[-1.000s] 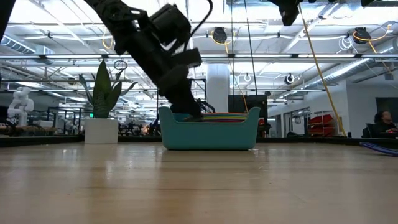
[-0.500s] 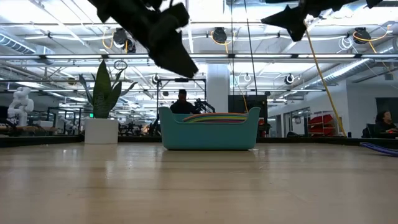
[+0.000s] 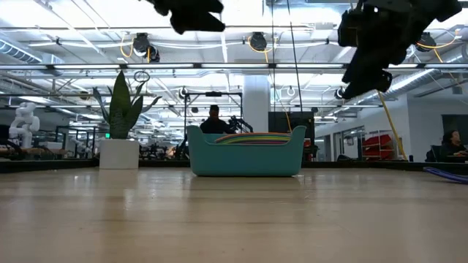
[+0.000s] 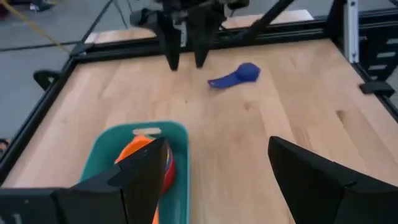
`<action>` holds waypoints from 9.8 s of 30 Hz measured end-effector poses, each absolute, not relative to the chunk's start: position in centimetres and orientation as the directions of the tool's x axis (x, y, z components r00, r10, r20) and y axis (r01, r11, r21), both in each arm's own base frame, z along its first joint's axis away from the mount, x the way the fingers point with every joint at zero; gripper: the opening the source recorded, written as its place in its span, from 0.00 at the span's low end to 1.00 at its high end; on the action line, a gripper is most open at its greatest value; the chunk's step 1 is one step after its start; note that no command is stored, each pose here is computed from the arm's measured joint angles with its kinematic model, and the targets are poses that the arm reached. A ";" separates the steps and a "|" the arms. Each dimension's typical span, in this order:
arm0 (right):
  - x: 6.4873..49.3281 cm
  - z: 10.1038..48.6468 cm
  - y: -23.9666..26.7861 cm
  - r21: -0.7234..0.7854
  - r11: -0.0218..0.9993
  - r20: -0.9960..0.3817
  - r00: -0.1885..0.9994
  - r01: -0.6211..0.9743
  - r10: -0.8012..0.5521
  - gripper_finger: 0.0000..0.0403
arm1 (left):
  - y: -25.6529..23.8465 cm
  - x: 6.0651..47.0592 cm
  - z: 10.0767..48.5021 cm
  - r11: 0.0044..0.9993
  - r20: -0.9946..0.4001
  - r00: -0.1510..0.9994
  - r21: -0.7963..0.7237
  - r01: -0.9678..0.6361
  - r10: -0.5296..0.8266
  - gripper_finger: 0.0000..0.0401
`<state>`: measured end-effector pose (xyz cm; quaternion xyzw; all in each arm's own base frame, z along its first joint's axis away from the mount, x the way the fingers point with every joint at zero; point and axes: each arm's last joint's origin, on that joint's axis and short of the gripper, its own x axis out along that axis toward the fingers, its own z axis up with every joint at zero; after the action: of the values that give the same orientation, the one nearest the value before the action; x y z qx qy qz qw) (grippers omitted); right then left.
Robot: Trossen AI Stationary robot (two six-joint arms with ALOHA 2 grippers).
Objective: Nest measuring cups in basket
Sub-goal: Stack the dark blue measuring cup on top of the orange measuring cup inside the light blue bin
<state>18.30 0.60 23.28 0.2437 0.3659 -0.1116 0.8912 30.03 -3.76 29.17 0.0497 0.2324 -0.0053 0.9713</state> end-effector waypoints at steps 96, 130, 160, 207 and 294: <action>19.1 14.6 -1.1 0.295 0.932 -0.947 -0.065 0.211 0.315 0.35 | -9.3 27.7 29.9 0.998 -0.441 0.897 -0.054 0.019 -0.041 0.70; 18.7 13.7 -0.4 0.303 0.944 -0.927 -0.187 0.131 0.324 0.35 | -9.3 27.7 30.0 0.998 -0.440 0.897 -0.068 0.014 -0.043 0.70; 18.5 18.1 -0.2 0.387 0.919 -0.922 0.038 0.080 0.385 0.00 | -9.3 27.7 29.9 0.998 -0.448 0.893 -0.067 0.014 -0.042 0.70; 21.0 24.7 4.6 -0.171 0.982 0.448 0.894 0.079 0.005 0.00 | -11.1 30.1 31.3 0.921 -0.124 0.992 0.388 0.021 0.030 0.70; 33.7 29.6 12.8 -0.562 0.752 -0.129 0.861 0.345 -0.491 0.23 | -8.1 25.7 32.2 0.914 -0.227 0.943 0.378 -0.146 0.245 0.01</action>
<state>33.66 12.84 29.61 -0.2701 0.1357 -0.2257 0.9261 25.73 -8.08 32.22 0.1811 0.1359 0.1009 0.9688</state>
